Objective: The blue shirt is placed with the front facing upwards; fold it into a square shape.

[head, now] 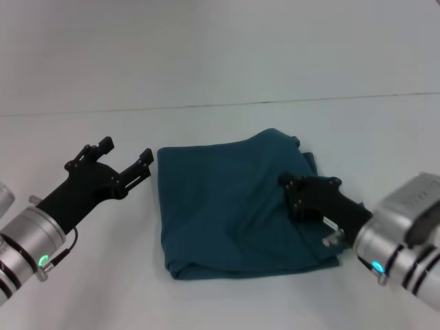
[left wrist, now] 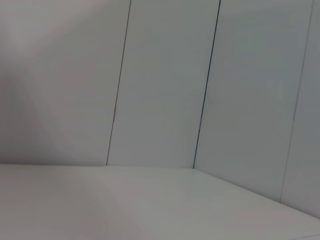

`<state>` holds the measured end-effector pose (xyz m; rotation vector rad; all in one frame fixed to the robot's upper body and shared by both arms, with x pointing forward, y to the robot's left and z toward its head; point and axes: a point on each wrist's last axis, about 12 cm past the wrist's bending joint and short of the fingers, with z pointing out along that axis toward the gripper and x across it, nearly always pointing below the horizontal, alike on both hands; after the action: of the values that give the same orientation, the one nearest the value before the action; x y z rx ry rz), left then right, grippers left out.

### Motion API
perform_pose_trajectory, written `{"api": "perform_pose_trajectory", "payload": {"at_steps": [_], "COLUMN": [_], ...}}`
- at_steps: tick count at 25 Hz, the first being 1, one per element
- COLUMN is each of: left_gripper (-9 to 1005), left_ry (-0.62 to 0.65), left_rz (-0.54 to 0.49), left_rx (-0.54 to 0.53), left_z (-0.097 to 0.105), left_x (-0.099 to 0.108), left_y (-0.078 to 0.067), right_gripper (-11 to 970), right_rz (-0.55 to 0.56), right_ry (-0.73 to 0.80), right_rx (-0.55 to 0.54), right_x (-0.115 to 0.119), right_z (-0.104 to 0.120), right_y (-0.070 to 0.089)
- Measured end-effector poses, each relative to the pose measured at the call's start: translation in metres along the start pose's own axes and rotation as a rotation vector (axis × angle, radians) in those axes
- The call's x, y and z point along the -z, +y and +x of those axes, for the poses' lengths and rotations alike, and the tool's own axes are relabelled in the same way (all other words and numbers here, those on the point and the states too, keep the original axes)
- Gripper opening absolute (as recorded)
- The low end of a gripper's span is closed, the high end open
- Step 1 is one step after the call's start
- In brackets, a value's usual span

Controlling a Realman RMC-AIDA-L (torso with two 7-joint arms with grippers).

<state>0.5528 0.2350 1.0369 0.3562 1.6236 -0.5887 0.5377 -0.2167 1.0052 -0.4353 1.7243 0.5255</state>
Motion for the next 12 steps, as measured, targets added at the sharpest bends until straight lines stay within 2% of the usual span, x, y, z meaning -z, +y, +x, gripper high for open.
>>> {"api": "perform_pose_trajectory", "payload": {"at_steps": [6,12], "left_gripper": [887,888], "left_ry": [0.002,0.0], "left_rz": [0.006,0.013], "left_rx": [-0.001,-0.005], "left_z": [0.0,-0.001], "left_x": [0.0,-0.002], "left_y": [-0.001,-0.002], "right_gripper": [52,55], "right_rz": [0.069,0.22], "right_ry": [0.132,0.1], "right_rx": [0.011,-0.1], "right_x": [-0.025,-0.014], "right_z": [-0.003,0.0], "right_y": [-0.009,-0.027]}}
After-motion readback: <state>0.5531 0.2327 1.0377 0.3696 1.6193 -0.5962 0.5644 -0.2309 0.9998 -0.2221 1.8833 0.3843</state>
